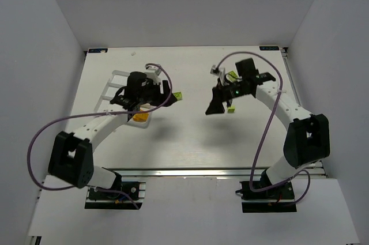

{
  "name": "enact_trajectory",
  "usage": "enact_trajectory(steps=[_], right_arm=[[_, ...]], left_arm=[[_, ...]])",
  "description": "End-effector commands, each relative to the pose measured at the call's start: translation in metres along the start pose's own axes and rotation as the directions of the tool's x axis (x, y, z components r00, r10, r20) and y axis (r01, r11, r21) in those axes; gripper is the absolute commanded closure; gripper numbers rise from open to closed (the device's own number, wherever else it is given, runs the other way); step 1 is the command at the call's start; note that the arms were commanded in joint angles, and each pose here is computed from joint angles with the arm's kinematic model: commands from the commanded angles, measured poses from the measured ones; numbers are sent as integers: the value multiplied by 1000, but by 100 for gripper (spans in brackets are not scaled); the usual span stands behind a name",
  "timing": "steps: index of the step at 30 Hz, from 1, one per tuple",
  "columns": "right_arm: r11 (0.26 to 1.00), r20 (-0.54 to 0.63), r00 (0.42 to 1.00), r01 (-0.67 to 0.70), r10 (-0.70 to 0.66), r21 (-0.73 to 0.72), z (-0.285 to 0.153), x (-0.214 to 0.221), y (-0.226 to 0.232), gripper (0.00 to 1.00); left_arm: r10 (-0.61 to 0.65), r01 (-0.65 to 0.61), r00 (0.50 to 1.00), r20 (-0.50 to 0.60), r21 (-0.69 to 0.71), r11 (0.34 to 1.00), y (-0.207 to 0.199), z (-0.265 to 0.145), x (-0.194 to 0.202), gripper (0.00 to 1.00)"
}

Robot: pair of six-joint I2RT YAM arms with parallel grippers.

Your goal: Sort the legos into containers by color

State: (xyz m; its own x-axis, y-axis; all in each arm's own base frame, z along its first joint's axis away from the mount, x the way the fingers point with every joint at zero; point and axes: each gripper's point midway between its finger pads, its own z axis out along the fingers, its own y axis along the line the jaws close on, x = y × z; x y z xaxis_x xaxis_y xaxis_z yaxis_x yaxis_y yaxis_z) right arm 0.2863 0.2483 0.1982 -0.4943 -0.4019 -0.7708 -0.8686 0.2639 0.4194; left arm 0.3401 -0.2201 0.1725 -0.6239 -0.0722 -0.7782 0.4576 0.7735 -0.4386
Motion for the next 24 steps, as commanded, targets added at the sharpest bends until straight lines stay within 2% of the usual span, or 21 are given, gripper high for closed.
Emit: enact_trajectory(steps=[1, 3, 4, 5, 10, 12, 15, 19, 24], right_arm=[[979, 63, 996, -46, 59, -197, -20, 33, 54, 15], [988, 115, 992, 65, -49, -141, -29, 31, 59, 17], [988, 107, 989, 111, -100, -105, -31, 39, 56, 17], [986, 111, 985, 141, -130, -91, -33, 40, 59, 17], [941, 207, 924, 335, -321, -36, -51, 39, 73, 26], [932, 219, 912, 361, -348, -19, -53, 43, 71, 29], [919, 233, 896, 394, -378, -22, -57, 40, 76, 30], [915, 221, 894, 403, -390, -13, -59, 40, 78, 30], [912, 232, 888, 409, -398, 0, -60, 38, 79, 30]], left_arm=[[51, -49, 998, -48, 40, 998, -25, 13, -12, 22], [148, -153, 980, -134, -32, 988, 2, 33, 8, 21], [203, -208, 971, -126, -30, 978, -3, 37, -9, 20], [237, -246, 957, -170, -37, 969, 7, 47, 1, 20], [476, -489, 860, -186, -33, 871, 34, 70, -1, 19], [510, -533, 834, -210, -64, 844, 48, 82, -1, 19], [627, -650, 739, -248, -16, 760, 62, 100, 4, 18], [691, -694, 679, -248, 91, 714, 60, 122, 12, 18], [748, -738, 610, -261, 155, 656, 60, 143, 21, 18]])
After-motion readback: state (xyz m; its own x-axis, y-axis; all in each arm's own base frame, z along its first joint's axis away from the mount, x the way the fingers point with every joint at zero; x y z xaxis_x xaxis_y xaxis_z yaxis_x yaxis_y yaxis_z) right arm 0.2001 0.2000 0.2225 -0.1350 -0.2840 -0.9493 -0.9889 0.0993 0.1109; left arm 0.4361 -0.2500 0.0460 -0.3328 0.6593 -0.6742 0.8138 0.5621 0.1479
